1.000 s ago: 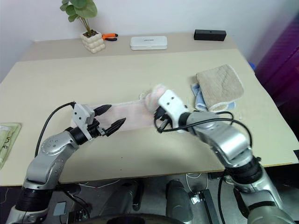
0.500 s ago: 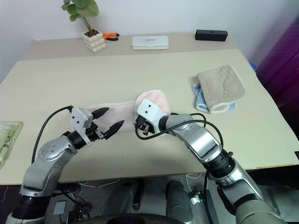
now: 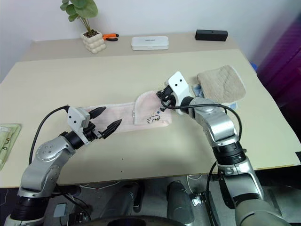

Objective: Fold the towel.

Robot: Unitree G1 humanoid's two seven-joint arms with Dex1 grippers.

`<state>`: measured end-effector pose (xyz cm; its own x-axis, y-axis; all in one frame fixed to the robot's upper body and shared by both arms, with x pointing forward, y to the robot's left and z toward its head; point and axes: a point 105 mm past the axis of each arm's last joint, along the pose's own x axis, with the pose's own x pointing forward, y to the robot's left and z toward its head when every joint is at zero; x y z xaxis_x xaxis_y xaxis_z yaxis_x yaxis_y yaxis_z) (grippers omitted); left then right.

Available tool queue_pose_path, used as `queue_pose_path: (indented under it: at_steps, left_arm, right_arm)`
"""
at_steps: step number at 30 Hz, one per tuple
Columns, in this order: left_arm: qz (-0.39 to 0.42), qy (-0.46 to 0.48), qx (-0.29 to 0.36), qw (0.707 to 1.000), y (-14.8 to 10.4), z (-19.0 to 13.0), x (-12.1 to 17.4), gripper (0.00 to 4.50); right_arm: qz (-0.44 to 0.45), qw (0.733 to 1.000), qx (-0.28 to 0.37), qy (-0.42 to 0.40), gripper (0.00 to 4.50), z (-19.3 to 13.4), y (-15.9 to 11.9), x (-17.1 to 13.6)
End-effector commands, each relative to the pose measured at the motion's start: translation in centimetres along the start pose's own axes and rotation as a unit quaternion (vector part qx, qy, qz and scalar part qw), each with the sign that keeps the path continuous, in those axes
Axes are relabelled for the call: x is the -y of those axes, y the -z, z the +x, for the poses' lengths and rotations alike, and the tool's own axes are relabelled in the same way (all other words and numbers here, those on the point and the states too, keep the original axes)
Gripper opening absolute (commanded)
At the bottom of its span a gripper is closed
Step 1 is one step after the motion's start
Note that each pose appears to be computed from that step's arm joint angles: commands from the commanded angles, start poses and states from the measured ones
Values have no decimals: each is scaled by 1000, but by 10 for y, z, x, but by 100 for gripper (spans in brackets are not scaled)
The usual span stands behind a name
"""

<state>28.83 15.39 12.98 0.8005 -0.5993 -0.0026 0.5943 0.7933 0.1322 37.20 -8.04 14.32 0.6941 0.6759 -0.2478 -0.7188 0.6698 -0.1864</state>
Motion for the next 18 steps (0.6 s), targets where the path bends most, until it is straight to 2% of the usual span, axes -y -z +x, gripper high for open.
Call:
queue_pose_path:
  at_steps: [1,4,6,9,12,15,18]
  left_arm:
    - [14,-26,21,999,-12,-5,-9,430]
    - [12,-44,20,999,-11,-11,-12,430]
    - [9,-55,17,998,-10,-16,-13,430]
    - [4,-70,11,997,-7,-25,-12,430]
    - [-35,-98,13,995,-4,-38,-10,430]
    - [-120,-138,25,983,-1,-54,-6,450]
    - [-180,-160,28,970,2,-64,-3,450]
  right_arm:
    - [-39,998,-7,-43,2,20,11,-22]
    - [-53,995,-35,-75,2,29,35,-40]
    - [-59,994,-32,-81,2,30,36,-45]
    - [-61,996,-6,-63,2,29,21,-37]
    - [-88,994,41,-46,2,19,-9,-22]
    - [-124,986,84,-68,85,6,-40,-21]
    - [-152,978,107,-90,233,-2,-55,-26]
